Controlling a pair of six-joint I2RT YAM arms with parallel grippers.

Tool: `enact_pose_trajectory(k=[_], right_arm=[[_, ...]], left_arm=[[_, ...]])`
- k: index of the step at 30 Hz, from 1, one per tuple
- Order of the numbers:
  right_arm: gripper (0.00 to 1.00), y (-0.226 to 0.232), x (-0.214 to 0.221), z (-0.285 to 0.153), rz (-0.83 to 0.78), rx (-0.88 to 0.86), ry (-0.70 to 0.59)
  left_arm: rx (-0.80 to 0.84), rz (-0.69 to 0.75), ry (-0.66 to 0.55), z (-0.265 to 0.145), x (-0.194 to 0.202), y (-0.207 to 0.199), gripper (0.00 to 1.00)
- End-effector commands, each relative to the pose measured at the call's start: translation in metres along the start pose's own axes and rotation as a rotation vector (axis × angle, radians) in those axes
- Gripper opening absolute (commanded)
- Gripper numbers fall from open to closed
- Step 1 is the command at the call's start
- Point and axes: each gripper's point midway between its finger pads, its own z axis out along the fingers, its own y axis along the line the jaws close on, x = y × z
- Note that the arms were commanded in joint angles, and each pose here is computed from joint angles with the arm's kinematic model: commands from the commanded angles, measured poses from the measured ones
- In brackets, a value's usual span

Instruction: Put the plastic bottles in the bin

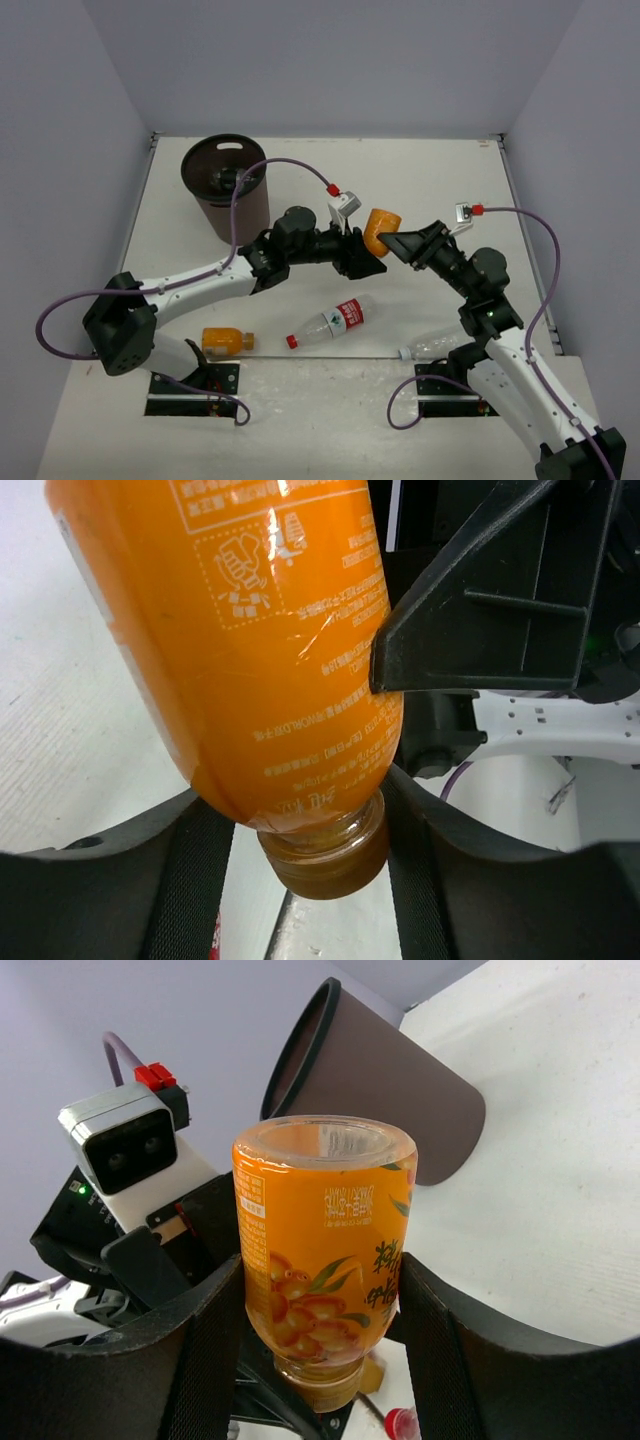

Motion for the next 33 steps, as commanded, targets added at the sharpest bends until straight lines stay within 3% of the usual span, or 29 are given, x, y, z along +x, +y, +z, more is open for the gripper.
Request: enact_pose_trajectory(k=[1, 5, 6, 7, 8, 11, 13, 15, 20, 26, 30, 33], right_arm=[[0.18, -0.003, -0.003, 0.0, 0.017, 0.035, -0.017], [0.23, -0.01, -0.001, 0.001, 0.009, 0.06, -0.011], [0.24, -0.008, -0.003, 0.0, 0.005, 0.059, -0.015], [0.27, -0.011, -0.004, 0.0, -0.001, 0.076, -0.021], [0.36, -0.013, -0.004, -0.001, -0.007, 0.092, -0.02], [0.85, -0.017, -0.01, -0.002, -0.019, 0.146, -0.034], [0.99, -0.019, -0.014, -0.004, -0.028, 0.185, -0.041], [0.99, -0.027, -0.013, -0.009, -0.042, 0.244, -0.031], [0.99, -0.037, -0.038, -0.031, -0.103, 0.398, -0.148], [0.99, -0.059, -0.066, -0.067, -0.099, 0.569, -0.349], [0.99, -0.079, -0.061, -0.075, -0.098, 0.667, -0.339], [0.99, -0.089, -0.049, -0.066, -0.127, 0.687, -0.25]], left_arm=[[0.067, 0.042, -0.057, 0.01, -0.024, -0.021, 0.42], [0.059, 0.035, -0.033, 0.016, -0.021, -0.019, 0.14], [0.051, 0.033, -0.032, 0.016, -0.021, -0.018, 0.02], [0.042, 0.03, -0.029, 0.015, -0.021, -0.016, 0.0], [0.031, 0.029, -0.032, 0.014, -0.021, -0.015, 0.0], [0.004, 0.044, -0.053, 0.009, -0.024, -0.012, 0.0], [-0.039, 0.062, -0.071, 0.004, -0.028, -0.008, 0.0], [-0.094, 0.076, -0.091, -0.006, -0.034, -0.005, 0.0], [-0.266, 0.096, -0.176, -0.033, -0.058, 0.009, 0.0], [-0.636, 0.066, -0.28, -0.08, -0.09, 0.052, 0.0], [-0.871, -0.007, -0.424, -0.14, -0.13, 0.08, 0.0], [-1.028, -0.096, -0.491, -0.194, -0.151, 0.113, 0.0]])
